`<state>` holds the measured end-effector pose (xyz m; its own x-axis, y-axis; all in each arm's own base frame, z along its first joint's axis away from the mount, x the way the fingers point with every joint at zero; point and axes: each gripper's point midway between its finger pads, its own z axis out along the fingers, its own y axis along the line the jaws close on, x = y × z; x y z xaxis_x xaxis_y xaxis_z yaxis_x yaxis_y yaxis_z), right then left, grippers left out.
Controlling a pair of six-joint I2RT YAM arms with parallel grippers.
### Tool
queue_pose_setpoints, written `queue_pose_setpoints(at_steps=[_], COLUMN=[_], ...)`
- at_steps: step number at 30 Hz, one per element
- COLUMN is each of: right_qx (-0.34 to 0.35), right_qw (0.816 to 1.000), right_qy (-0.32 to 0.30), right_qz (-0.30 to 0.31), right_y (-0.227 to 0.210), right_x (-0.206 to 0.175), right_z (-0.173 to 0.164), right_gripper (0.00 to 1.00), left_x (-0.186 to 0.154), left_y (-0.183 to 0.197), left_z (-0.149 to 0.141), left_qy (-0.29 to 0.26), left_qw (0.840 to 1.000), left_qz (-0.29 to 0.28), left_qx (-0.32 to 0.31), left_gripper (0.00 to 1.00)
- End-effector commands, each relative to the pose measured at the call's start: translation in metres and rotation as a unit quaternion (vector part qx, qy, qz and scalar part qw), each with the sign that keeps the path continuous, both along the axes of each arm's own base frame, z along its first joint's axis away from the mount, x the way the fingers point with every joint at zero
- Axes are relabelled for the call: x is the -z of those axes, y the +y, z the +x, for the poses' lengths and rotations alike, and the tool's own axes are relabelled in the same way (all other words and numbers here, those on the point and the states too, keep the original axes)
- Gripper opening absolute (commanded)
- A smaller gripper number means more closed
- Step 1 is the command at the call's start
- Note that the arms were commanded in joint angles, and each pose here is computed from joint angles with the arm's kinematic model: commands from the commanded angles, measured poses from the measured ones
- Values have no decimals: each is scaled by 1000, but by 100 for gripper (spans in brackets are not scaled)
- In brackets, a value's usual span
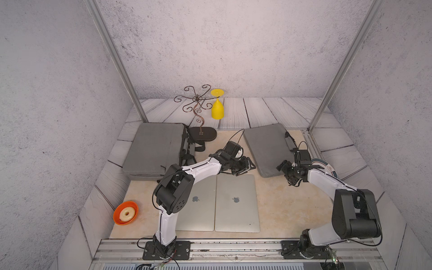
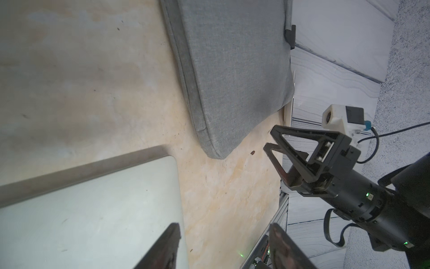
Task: Open the zippered laptop bag and take out the laptop
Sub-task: Adjust the zippered laptop bag at the center of the board.
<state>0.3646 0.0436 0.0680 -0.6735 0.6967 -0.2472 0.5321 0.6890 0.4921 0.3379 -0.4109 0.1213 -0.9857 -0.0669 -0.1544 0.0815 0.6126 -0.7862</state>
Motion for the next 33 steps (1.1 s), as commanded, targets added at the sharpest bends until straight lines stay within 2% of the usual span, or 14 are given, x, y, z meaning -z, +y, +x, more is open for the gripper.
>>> queue_pose_setpoints(at_steps=[1, 7, 10, 13, 15, 21, 27, 33], right_qx=[21, 21, 25, 21, 12, -19, -42, -43], right_qw=[999, 999, 998, 996, 996, 998, 997, 998], right_qy=[-6, 35, 59, 80, 79, 66, 62, 50], right_qz=[26, 10, -3, -27, -25, -14, 2, 16], right_y=[5, 13, 17, 20, 25, 53, 88, 109], right_x=[5, 28, 39, 46, 47, 37, 32, 24], right_z=[21, 26, 26, 22, 22, 22, 12, 9], right_gripper=[79, 76, 71, 56, 42, 18, 13, 17], left_x=[-12, -8, -9, -10, -11, -13, -15, -4], left_y=[-8, -8, -7, -5, -2, 6, 17, 24], left_z=[7, 7, 8, 8, 8, 10, 16, 21], left_qy=[-14, -12, -14, -14, -14, -14, -20, -12], left_qw=[1000, 1000, 1000, 1000, 1000, 1000, 1000, 999], left_qz=[-14, -13, -13, -13, -11, -8, 2, 23], left_qx=[-3, 1, 2, 3, 2, -5, -17, -22], left_gripper=[62, 62, 62, 62, 62, 62, 63, 64])
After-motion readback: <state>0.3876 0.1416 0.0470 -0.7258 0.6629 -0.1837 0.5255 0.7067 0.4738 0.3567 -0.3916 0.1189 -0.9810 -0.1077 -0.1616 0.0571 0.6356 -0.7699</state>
